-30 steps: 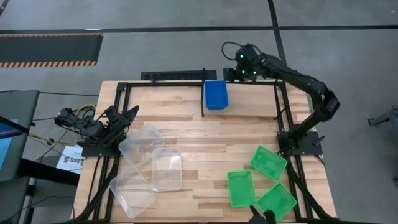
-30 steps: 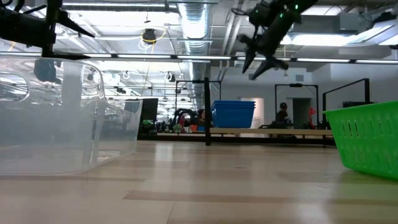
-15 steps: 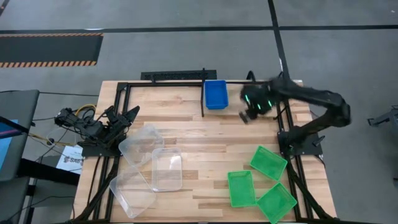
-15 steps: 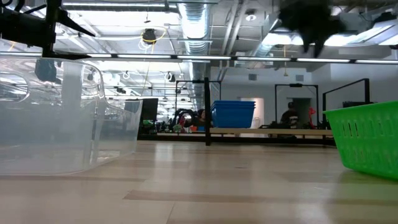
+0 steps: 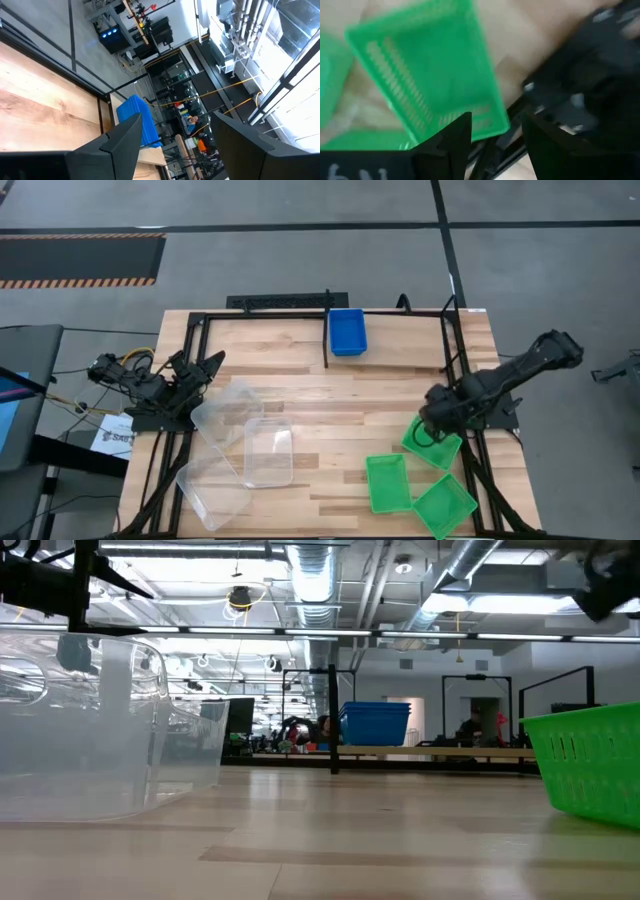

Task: Stack baskets on shelf by color
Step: Put the top right green bin on the shelf

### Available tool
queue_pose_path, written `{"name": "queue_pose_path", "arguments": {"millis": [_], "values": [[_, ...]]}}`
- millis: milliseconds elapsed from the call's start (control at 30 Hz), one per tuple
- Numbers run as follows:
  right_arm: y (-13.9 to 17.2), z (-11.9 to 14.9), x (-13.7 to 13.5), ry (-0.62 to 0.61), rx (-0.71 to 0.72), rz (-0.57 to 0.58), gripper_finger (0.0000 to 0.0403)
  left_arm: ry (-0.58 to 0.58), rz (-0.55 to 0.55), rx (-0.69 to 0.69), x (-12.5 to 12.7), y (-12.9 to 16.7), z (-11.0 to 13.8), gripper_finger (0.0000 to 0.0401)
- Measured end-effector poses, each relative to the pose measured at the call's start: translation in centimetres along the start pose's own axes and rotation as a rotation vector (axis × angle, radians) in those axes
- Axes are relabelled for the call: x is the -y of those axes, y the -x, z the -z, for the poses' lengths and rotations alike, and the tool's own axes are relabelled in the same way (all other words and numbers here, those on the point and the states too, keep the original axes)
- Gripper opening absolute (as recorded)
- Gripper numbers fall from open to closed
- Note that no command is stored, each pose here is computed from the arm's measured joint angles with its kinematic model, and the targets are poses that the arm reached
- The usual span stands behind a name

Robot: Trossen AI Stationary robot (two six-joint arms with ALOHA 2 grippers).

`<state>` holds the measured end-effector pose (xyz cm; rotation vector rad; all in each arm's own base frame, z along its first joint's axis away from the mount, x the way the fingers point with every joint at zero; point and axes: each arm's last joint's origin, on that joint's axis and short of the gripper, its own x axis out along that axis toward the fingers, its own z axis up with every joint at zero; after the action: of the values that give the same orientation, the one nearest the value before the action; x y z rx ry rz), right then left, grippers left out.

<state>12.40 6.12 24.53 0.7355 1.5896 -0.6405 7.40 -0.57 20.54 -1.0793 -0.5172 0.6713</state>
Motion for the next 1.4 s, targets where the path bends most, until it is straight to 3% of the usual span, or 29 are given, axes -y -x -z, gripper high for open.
{"name": "queue_pose_path", "arguments": {"millis": [167, 300, 567, 1000, 1167, 1400], "values": [[-2.3, 0.3, 1.0, 0.044, -0.021, -0.038, 0.0195, -0.001, 0.0, 0.0, 0.0, 0.0, 0.0, 0.0224], [-2.2, 0.3, 1.1, 0.043, -0.009, -0.051, 0.0194, 0.001, -0.001, -0.001, 0.0, 0.0, 0.0, 0.0224], [-2.5, -0.5, 0.1, -0.034, -0.008, -0.06, 0.0193, -0.004, -0.003, -0.002, -0.1, 0.0, 0.0, 0.0224], [-4.8, -2.5, -1.4, -0.099, -0.104, 0.123, 0.0186, -0.017, -0.009, -0.003, -0.2, 0.0, 0.1, 0.0224], [-5.6, -2.9, -1.9, -0.093, -0.15, 0.161, 0.0142, -0.02, -0.01, -0.003, -0.2, 0.0, 0.1, 0.0224], [-5.9, -3.0, -2.2, -0.103, -0.182, 0.167, 0.0017, -0.027, -0.011, -0.004, -0.2, 0.0, 0.1, 0.0224]]}}
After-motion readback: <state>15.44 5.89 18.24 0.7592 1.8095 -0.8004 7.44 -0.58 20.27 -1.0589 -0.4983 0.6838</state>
